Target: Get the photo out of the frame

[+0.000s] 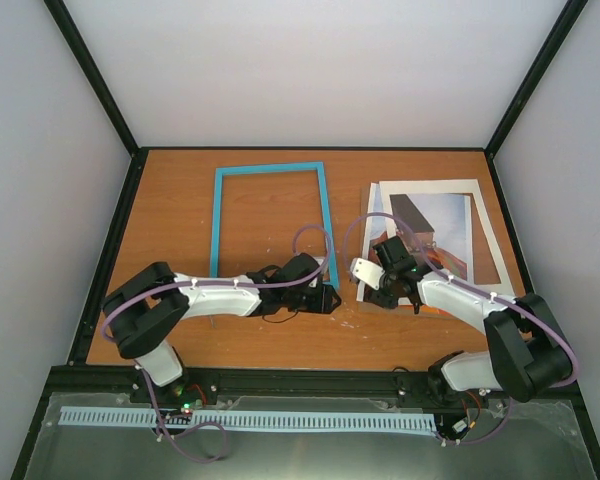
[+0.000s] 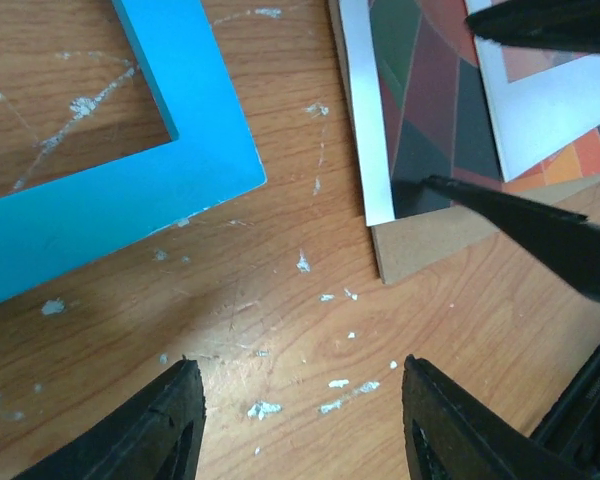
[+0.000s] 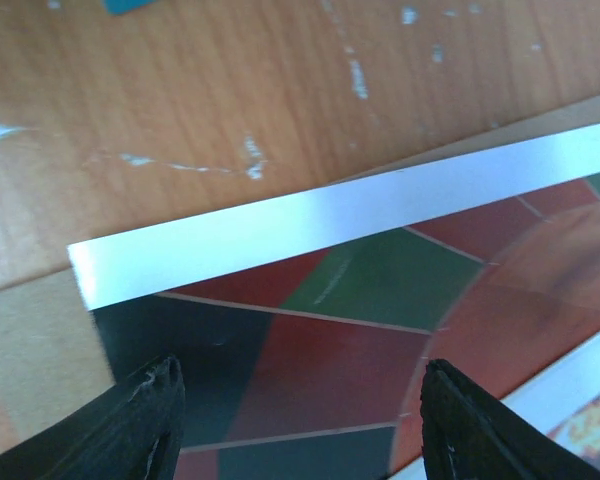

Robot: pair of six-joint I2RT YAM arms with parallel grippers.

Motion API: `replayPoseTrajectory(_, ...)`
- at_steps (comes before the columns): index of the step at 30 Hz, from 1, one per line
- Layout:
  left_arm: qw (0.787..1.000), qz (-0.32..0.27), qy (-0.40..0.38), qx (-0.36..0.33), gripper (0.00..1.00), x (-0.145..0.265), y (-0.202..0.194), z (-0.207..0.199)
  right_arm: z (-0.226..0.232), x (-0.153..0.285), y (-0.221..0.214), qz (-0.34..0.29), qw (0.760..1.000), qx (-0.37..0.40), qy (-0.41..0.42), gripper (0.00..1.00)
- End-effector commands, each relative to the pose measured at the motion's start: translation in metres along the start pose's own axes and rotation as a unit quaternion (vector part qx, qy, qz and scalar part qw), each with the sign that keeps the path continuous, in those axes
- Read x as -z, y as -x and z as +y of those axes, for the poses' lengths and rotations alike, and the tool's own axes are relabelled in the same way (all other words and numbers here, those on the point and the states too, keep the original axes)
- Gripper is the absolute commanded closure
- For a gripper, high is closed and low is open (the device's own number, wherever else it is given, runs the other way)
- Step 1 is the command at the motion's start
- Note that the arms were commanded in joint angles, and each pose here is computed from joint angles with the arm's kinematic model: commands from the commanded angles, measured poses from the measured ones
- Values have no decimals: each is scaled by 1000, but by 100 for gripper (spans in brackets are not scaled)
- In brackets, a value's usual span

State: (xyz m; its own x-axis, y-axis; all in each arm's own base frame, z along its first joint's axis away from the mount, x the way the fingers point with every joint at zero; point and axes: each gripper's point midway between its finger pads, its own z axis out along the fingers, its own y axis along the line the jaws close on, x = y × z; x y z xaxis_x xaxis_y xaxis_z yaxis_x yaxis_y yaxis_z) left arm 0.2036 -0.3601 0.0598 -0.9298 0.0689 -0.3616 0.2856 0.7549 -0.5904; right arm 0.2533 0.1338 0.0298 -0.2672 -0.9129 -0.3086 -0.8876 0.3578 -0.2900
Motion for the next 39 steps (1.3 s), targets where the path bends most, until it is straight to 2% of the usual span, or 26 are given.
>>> replayPoseTrajectory(1,1000,-17,-23,0,46,-9,20,-16,-21,1,-1,7,998,-15,-58,36)
replayPoseTrajectory(8,999,-29,-40,-8,45,-24,44,-33,-24,6,4,-5,998,-36,-42,36)
replayPoseTrajectory(14,998,-15,-53,-8,46,-39,54,-49,-48,29,-11,-32,993,-109,-25,35)
replayPoseTrajectory(20,999,22,-22,41,43,-60,43,-34,-65,27,-55,-8,984,-176,-29,35)
replayPoseTrajectory(26,997,46,-26,55,43,-67,30,-29,-62,16,-91,30,976,-214,-17,35)
replayPoseTrajectory(39,994,81,-45,49,44,-83,26,-39,-33,-12,-110,70,972,-220,38,37)
